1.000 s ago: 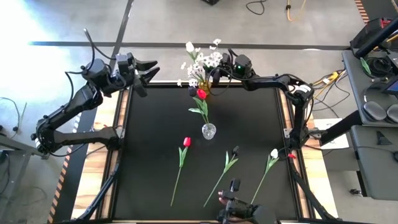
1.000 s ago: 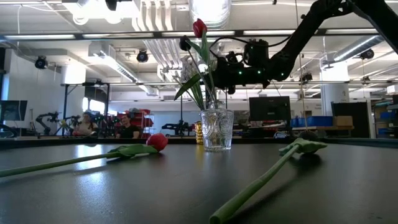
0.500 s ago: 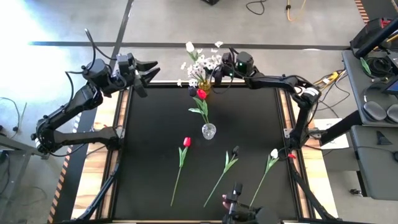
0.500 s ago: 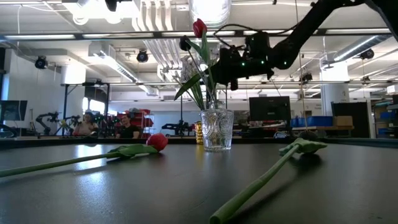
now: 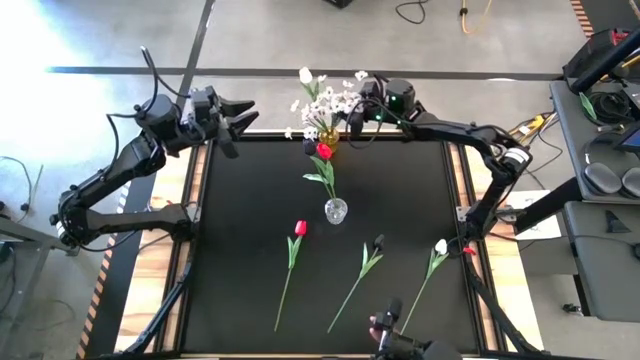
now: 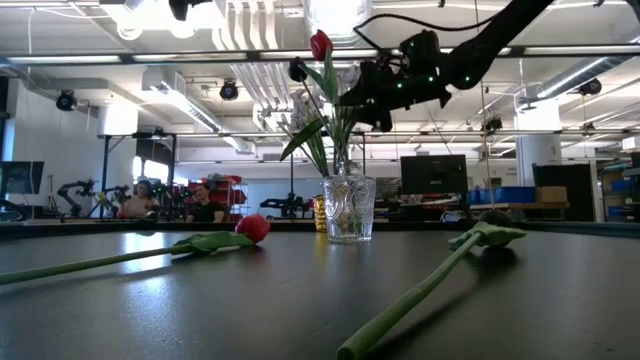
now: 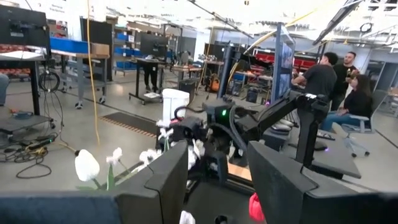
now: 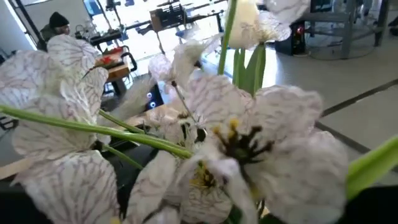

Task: Sort flowers into vase by color
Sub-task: Put the white flowers into the yellow vase

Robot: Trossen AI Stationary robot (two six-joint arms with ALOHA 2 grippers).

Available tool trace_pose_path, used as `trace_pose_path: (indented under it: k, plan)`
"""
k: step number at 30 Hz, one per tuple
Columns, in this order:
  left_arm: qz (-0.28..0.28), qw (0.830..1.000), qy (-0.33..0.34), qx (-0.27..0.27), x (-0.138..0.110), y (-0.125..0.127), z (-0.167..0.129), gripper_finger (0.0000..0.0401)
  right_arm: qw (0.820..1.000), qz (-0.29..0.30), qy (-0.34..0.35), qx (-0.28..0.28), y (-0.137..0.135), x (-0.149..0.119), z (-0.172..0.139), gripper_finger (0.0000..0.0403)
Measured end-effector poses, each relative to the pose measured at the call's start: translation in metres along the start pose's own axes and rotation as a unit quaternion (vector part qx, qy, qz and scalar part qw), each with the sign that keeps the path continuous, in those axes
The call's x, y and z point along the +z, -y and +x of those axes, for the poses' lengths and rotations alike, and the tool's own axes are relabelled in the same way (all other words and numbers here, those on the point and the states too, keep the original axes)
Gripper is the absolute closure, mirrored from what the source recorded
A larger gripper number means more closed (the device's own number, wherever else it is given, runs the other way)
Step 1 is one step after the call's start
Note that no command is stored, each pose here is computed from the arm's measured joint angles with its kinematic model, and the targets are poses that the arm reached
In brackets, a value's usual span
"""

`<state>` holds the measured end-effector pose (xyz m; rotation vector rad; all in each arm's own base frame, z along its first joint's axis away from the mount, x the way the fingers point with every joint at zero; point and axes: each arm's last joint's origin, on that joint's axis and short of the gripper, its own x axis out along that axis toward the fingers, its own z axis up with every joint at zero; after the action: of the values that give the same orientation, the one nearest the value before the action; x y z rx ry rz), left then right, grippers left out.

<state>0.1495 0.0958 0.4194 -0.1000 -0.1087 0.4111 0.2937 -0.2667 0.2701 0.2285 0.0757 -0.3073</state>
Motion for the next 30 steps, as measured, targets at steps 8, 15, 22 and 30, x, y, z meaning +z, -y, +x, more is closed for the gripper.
trace_pose_path:
  k: [8, 15, 22, 30]
  plan:
    - [-0.004, 1.0, -0.024, 0.003, -0.005, -0.001, 0.0, 0.0249, 0.999, 0.012, -0.05, -0.007, -0.004, 0.017, -0.003, 0.0136]
    - [0.003, 1.0, -0.028, 0.003, -0.005, -0.001, 0.0, 0.0249, 0.997, -0.008, -0.074, -0.009, -0.009, 0.046, -0.002, 0.0126]
    - [0.004, 0.999, -0.035, 0.004, -0.007, -0.001, 0.0, 0.0249, 0.997, -0.021, -0.073, -0.008, -0.013, 0.07, -0.004, 0.0125]
    - [0.004, 0.999, -0.046, 0.005, -0.009, -0.001, 0.0, 0.0249, 0.997, -0.023, -0.078, -0.009, -0.018, 0.087, -0.007, 0.0124]
